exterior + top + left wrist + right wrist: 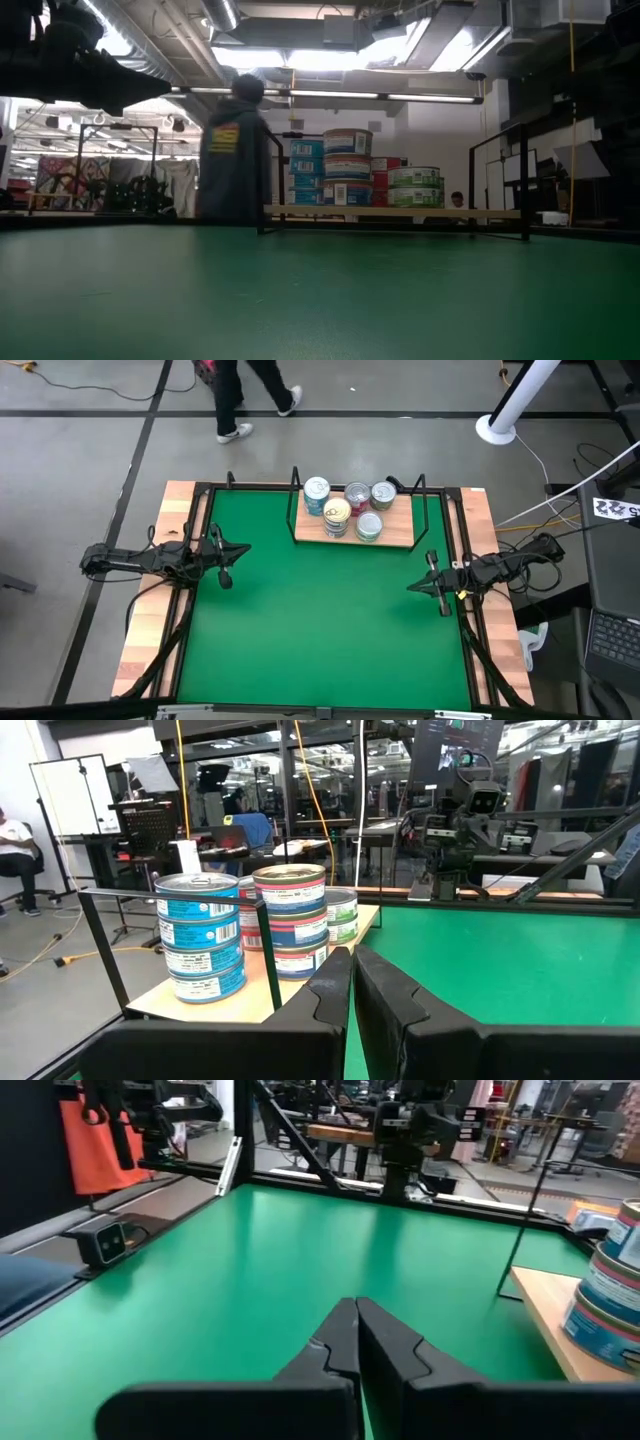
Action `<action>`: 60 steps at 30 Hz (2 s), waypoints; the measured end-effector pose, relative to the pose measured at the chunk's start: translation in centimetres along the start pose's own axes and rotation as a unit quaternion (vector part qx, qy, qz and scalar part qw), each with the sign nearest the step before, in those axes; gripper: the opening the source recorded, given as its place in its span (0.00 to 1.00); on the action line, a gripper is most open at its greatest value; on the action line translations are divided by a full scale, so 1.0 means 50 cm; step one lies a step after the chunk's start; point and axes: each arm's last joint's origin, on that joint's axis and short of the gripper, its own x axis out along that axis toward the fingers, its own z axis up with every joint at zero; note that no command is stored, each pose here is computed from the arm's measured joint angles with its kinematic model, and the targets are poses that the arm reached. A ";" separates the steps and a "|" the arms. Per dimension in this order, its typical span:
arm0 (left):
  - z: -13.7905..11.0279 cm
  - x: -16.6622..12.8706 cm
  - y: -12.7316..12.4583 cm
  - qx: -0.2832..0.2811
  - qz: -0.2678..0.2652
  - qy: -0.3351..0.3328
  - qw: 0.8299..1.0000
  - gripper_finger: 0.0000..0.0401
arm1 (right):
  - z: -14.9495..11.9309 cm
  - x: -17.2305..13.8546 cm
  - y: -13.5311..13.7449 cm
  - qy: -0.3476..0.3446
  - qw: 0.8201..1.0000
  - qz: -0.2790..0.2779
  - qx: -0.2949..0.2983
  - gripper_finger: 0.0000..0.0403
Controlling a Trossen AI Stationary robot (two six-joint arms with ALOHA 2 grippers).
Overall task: Stack canned seafood by type on shelf
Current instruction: Return to Home Position
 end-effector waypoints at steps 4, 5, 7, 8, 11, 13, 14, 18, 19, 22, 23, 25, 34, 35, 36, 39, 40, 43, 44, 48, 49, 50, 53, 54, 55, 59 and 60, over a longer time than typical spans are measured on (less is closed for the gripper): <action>0.000 0.000 0.000 0.000 0.000 0.000 1.000 0.03 | 0.000 0.000 0.002 -0.001 1.000 0.006 -0.001 0.02; 0.000 0.000 0.000 0.000 0.000 0.000 1.000 0.03 | 0.000 0.000 0.002 -0.001 1.000 0.005 -0.001 0.02; 0.000 0.000 0.000 0.000 0.000 0.000 1.000 0.03 | 0.000 0.000 0.002 -0.001 1.000 0.005 0.000 0.02; 0.000 0.000 0.000 0.000 0.000 0.000 1.000 0.03 | 0.001 0.000 0.002 -0.002 1.000 0.005 0.000 0.02; 0.000 0.000 0.000 0.000 0.000 0.000 1.000 0.03 | 0.000 0.000 0.002 0.000 1.000 0.005 -0.001 0.02; 0.000 0.000 0.000 0.000 0.000 0.000 1.000 0.03 | 0.000 0.000 0.002 -0.001 1.000 0.005 -0.001 0.02; 0.000 0.000 0.000 0.000 0.000 0.000 1.000 0.03 | 0.001 0.000 0.002 -0.002 1.000 0.005 0.000 0.02; 0.000 0.000 0.000 0.000 0.000 0.000 1.000 0.03 | 0.000 0.000 -0.002 0.000 1.000 -0.004 0.001 0.02; 0.000 0.000 0.000 0.000 0.000 0.000 1.000 0.03 | 0.000 0.001 -0.005 0.001 1.000 -0.012 0.002 0.02; 0.000 0.000 0.000 0.000 0.000 0.000 1.000 0.03 | -0.001 0.002 -0.015 0.003 0.999 -0.039 0.004 0.02; 0.000 0.000 0.000 0.000 0.000 0.000 1.000 0.03 | -0.002 0.002 -0.018 0.004 0.999 -0.048 0.005 0.02; 0.000 0.000 0.000 0.000 0.000 0.000 1.000 0.03 | -0.002 0.002 -0.025 0.006 0.998 -0.067 0.007 0.02; 0.000 0.000 0.000 0.000 0.000 0.000 1.000 0.03 | -0.003 0.002 -0.035 0.009 0.995 -0.096 0.010 0.02; 0.000 0.000 0.000 0.000 0.000 0.000 1.000 0.03 | -0.003 0.002 -0.035 0.009 0.995 -0.096 0.010 0.02; 0.000 0.000 0.000 0.000 0.000 0.000 1.000 0.03 | -0.003 0.002 -0.035 0.009 0.995 -0.096 0.010 0.02; 0.000 0.000 0.000 0.000 0.000 0.000 1.000 0.03 | -0.003 0.002 -0.035 0.009 0.995 -0.096 0.010 0.02; 0.000 0.000 0.000 0.000 0.000 0.000 1.000 0.03 | -0.003 0.002 -0.035 0.009 0.995 -0.096 0.010 0.02; 0.000 0.000 0.000 0.000 0.000 0.000 1.000 0.03 | -0.003 0.002 -0.035 0.009 0.995 -0.096 0.010 0.02; 0.000 0.000 0.000 0.000 0.000 0.000 1.000 0.03 | -0.003 0.002 -0.035 0.009 0.995 -0.096 0.010 0.02; 0.000 0.000 0.000 0.000 0.000 0.000 1.000 0.03 | -0.003 0.002 -0.035 0.009 0.995 -0.096 0.010 0.02; 0.000 0.000 0.000 0.000 0.000 0.000 1.000 0.03 | -0.003 0.002 -0.035 0.009 0.995 -0.096 0.010 0.02; 0.000 0.000 0.000 0.000 0.000 0.000 1.000 0.03 | -0.003 0.002 -0.035 0.009 0.995 -0.096 0.010 0.02; 0.000 0.000 0.000 0.000 0.000 0.000 1.000 0.03 | -0.003 0.002 -0.035 0.009 0.995 -0.096 0.010 0.02; 0.000 0.000 0.000 0.000 0.000 0.000 1.000 0.03 | -0.003 0.002 -0.035 0.009 0.995 -0.096 0.010 0.02; 0.000 0.000 0.000 0.000 0.000 0.000 1.000 0.03 | -0.003 0.002 -0.035 0.009 0.995 -0.096 0.010 0.02; 0.000 0.000 0.000 0.000 0.000 0.000 1.000 0.03 | -0.003 0.002 -0.035 0.009 0.995 -0.096 0.010 0.02; 0.000 0.000 0.000 0.000 0.000 0.000 1.000 0.03 | -0.003 0.002 -0.035 0.009 0.995 -0.096 0.010 0.02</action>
